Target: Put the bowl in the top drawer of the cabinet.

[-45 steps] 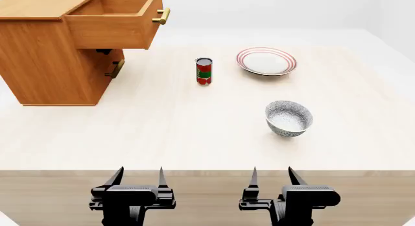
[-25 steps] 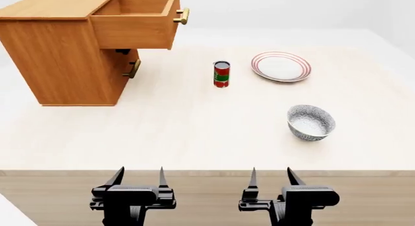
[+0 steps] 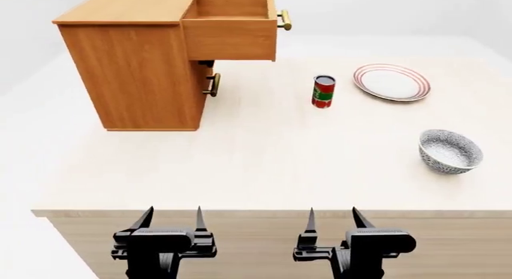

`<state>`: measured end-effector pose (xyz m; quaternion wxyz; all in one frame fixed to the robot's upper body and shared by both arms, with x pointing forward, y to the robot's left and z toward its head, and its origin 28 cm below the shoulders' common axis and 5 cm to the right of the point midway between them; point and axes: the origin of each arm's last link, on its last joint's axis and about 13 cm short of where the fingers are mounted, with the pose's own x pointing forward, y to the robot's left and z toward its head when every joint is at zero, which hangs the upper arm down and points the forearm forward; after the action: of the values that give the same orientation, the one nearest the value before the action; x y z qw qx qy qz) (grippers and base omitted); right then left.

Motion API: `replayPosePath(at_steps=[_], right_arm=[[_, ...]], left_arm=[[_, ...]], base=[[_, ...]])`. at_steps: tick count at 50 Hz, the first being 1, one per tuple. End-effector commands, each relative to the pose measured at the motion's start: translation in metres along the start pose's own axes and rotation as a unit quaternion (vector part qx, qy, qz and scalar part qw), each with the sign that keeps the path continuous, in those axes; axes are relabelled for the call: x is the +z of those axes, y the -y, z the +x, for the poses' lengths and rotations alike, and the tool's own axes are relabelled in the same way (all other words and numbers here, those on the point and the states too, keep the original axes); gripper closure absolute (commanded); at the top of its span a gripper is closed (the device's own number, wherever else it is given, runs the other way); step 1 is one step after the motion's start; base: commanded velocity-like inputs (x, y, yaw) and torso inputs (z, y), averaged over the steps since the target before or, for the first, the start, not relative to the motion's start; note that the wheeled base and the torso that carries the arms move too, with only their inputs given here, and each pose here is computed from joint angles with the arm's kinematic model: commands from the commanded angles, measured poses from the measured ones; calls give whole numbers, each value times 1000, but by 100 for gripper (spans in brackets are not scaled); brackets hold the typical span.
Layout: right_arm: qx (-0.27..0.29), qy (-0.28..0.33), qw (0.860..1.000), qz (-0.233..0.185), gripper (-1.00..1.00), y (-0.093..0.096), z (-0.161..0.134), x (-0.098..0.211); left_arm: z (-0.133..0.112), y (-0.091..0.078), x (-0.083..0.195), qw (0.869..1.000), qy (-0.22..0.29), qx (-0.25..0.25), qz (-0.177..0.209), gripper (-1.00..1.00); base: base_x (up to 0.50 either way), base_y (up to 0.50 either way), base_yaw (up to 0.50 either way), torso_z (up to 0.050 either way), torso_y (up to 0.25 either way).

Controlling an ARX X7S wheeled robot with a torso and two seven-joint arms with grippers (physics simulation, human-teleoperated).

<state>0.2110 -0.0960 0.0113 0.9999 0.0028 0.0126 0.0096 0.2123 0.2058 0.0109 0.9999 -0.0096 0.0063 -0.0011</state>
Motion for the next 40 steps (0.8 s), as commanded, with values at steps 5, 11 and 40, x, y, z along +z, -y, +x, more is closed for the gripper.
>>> replayPosePath(at_steps=[5,11,40], right_arm=[[2,-2,1000,-5,-100,0,0,3],[-3,1,1000,16,-100,-1,2,22],[-35,91,993,-73,-100,29,-14,255]], left_arm=[[1,-1,3,1000,-6,-1,-14,-100],[-2,-1,23,1000,-7,5,0,-100],[-34,-32,244,978,133,-150,-55,-100]], base=[[0,99,0,0,0],[0,0,0,0,0],[0,0,0,0,0]])
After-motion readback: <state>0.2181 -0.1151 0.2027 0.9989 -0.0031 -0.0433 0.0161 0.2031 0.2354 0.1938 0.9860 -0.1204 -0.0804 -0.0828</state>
